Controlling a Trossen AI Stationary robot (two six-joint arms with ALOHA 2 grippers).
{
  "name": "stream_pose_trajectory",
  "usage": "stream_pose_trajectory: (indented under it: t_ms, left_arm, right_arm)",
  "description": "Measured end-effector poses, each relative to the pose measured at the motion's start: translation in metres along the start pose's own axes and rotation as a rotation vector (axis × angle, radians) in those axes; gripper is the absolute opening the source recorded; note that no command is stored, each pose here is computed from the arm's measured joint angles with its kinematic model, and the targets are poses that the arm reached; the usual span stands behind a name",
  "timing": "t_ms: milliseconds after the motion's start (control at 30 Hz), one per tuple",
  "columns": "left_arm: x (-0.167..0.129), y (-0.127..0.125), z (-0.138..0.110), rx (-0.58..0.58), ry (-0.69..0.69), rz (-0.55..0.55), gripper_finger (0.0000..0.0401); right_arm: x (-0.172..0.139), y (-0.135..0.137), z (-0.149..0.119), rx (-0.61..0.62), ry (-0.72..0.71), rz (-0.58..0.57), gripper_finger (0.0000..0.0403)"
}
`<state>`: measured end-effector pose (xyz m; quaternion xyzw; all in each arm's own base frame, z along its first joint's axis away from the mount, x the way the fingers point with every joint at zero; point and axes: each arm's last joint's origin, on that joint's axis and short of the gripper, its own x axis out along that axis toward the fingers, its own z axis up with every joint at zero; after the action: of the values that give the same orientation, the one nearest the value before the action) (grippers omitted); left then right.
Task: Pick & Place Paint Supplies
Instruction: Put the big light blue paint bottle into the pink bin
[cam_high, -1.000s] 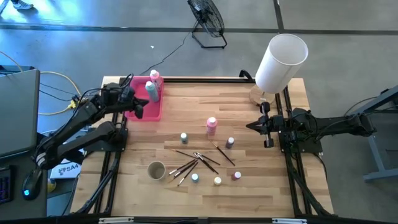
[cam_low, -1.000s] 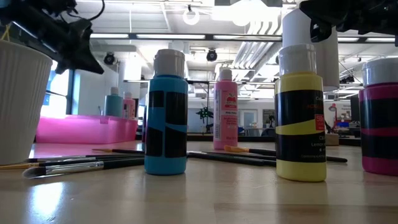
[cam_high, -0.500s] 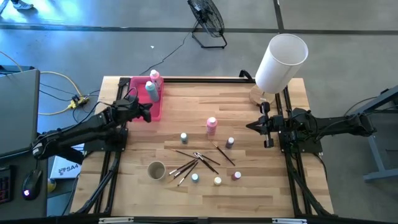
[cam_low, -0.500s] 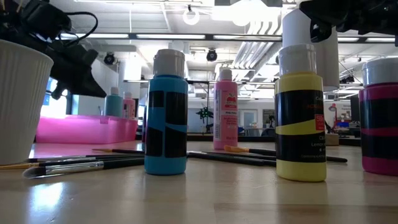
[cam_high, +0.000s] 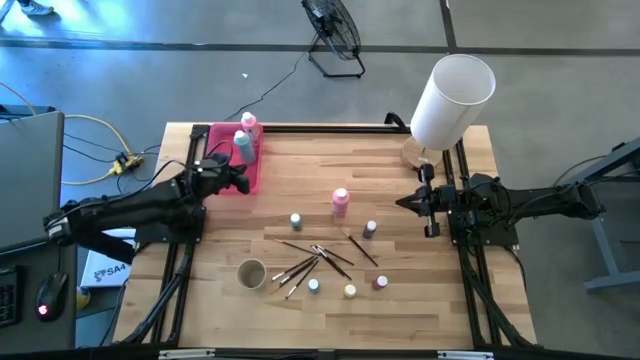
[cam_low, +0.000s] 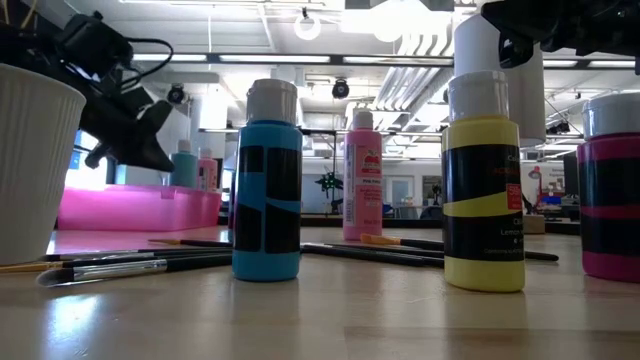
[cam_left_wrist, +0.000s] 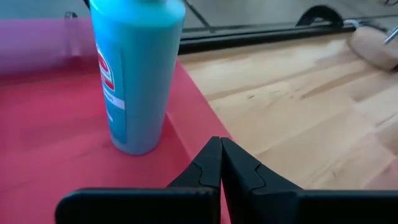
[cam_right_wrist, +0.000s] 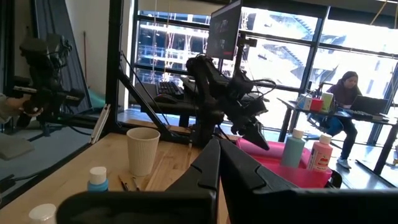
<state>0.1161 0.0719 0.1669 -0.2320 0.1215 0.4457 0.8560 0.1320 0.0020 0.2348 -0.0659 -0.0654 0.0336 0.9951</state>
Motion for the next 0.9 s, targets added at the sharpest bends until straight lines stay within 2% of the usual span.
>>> stream_pose_trajectory:
  t_ms: [133, 367, 533, 900]
  left_arm:
    - [0.008, 0.000, -0.005, 0.012, 0.036, 0.046, 0.0000]
    - [0.018, -0.005, -0.002, 0.014, -0.008, 0.039, 0.0000]
    - [0.024, -0.007, -0.002, 0.035, 0.015, 0.069, 0.0000]
    - [0.029, -0.006, -0.002, 0.085, -0.011, 0.179, 0.0000]
  right_arm:
    - [0.000, 0.000, 0.000, 0.000, 0.000, 0.000, 0.0003]
    - [0.000, 0.000, 0.000, 0.000, 0.000, 0.000, 0.0003]
    - [0.000, 0.000, 0.000, 0.000, 0.001, 0.000, 0.0003]
    - [0.000, 0.000, -0.001, 0.000, 0.008, 0.001, 0.0003]
